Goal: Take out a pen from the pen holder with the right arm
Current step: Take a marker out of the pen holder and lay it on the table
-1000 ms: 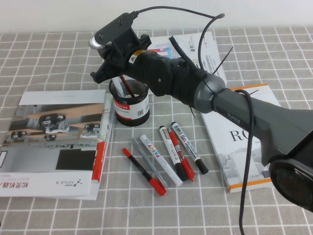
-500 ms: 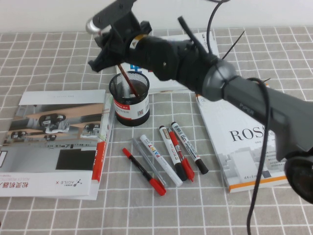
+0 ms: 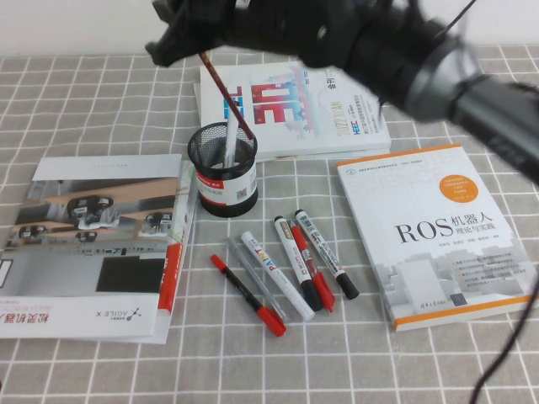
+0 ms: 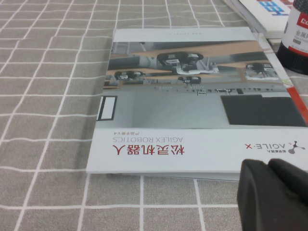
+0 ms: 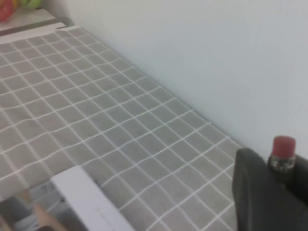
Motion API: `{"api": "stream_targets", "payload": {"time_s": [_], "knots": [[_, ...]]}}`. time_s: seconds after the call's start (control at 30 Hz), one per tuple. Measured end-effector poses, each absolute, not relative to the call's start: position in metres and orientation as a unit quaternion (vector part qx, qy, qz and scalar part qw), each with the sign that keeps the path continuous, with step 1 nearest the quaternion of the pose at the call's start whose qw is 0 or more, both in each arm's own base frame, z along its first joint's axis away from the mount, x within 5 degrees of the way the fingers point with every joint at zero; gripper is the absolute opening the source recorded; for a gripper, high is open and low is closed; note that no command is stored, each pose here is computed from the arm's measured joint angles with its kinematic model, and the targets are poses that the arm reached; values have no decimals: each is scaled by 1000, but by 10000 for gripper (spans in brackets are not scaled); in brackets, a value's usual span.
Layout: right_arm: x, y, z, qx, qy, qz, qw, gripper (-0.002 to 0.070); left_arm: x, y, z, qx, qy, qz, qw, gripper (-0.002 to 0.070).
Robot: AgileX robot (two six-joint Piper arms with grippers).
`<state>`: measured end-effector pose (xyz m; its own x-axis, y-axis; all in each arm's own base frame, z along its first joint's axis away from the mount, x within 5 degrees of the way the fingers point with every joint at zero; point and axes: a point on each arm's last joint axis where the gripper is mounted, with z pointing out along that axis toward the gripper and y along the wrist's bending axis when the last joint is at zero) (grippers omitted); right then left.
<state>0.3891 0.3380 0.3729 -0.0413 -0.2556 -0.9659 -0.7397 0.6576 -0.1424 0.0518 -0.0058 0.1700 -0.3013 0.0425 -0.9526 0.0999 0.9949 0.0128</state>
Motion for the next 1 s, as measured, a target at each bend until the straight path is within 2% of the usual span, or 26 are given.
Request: {"api": "stream_targets", "payload": {"time_s": [0.23, 0.43, 0.63, 0.8, 1.0], "knots": [[354, 317, 414, -365, 729, 241, 527, 7, 52, -6, 170, 44, 806, -24, 589, -3], [328, 299, 415, -364, 807, 238, 400, 7, 52, -6, 170, 44, 806, -24, 589, -3], [326, 284, 389, -311, 885, 183, 294, 6, 52, -6, 170, 44, 806, -24, 589, -3], [341, 267, 358, -243, 923, 159, 252, 6, 52, -6, 170, 44, 806, -24, 589, -3], [357, 252, 320, -194, 940, 148, 237, 6, 52, -6, 170, 44, 806, -24, 589, -3]]}}
